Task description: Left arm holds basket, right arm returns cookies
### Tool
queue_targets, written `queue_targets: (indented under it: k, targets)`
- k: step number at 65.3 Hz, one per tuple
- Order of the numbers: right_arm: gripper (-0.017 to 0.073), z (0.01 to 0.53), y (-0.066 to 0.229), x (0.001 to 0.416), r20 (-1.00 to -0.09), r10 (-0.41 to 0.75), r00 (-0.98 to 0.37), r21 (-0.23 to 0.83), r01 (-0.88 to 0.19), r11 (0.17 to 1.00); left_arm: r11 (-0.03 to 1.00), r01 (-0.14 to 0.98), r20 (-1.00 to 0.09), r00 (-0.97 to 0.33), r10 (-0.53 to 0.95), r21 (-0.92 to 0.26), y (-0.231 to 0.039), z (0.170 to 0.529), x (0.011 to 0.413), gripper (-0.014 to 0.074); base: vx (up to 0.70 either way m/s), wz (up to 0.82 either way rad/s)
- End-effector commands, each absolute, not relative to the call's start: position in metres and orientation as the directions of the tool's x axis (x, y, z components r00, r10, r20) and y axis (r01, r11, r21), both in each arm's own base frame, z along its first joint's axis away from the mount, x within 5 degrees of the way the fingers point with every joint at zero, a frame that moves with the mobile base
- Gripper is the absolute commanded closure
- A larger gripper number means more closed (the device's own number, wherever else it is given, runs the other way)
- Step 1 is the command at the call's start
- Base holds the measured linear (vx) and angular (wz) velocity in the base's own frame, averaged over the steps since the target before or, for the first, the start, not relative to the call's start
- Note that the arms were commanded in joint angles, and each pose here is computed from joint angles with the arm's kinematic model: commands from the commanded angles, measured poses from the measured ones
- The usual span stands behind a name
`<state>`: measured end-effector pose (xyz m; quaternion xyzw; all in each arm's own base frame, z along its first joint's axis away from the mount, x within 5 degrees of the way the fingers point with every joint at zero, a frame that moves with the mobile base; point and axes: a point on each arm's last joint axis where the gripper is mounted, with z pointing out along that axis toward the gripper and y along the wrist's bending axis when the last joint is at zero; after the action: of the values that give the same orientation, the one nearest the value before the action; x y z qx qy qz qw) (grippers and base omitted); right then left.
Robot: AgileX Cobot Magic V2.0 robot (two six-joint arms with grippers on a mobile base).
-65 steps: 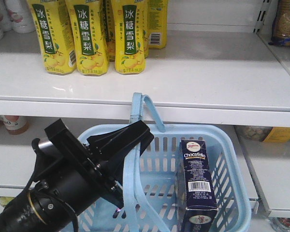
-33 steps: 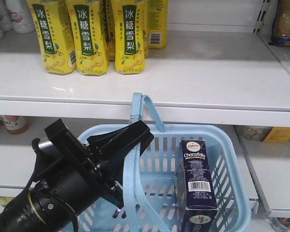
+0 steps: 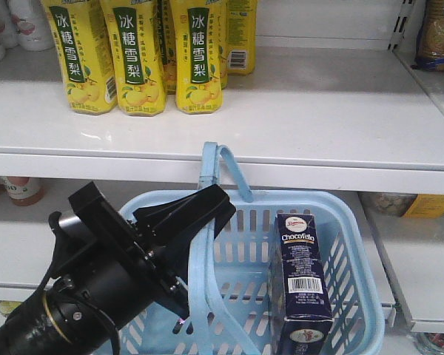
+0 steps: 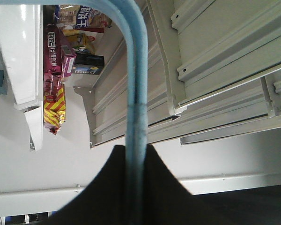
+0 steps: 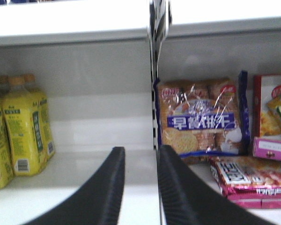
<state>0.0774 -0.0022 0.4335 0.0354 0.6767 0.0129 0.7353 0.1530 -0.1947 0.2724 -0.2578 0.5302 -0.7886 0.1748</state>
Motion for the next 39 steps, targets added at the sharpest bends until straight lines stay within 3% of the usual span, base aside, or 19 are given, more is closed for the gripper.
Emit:
queue_targets:
  k: [1, 18, 39]
  targets:
    - [0.0243, 0.446, -0.002, 0.08, -0.991, 0.054, 0.126, 0.058, 0.028, 0.998, -0.525, 0.116, 0.224, -0.813, -0.538, -0.843, -0.187, 0.3, 0.152, 0.0596, 0.0, 0.0]
    - [0.0018, 0.439, 0.002, 0.093, -0.987, 0.153, 0.048, 0.152, -0.029, 0.988, -0.525, 0.116, 0.224, -0.813, -0.538, -0.843, -0.187, 0.3, 0.152, 0.0596, 0.0, 0.0]
    - [0.0, 0.415, 0.036, 0.123, -0.948, 0.187, -0.257, 0.254, -0.26, 0.932, -0.525, 0.116, 0.224, -0.813, -0.538, -0.843, -0.187, 0.3, 0.152, 0.0596, 0.0, 0.0]
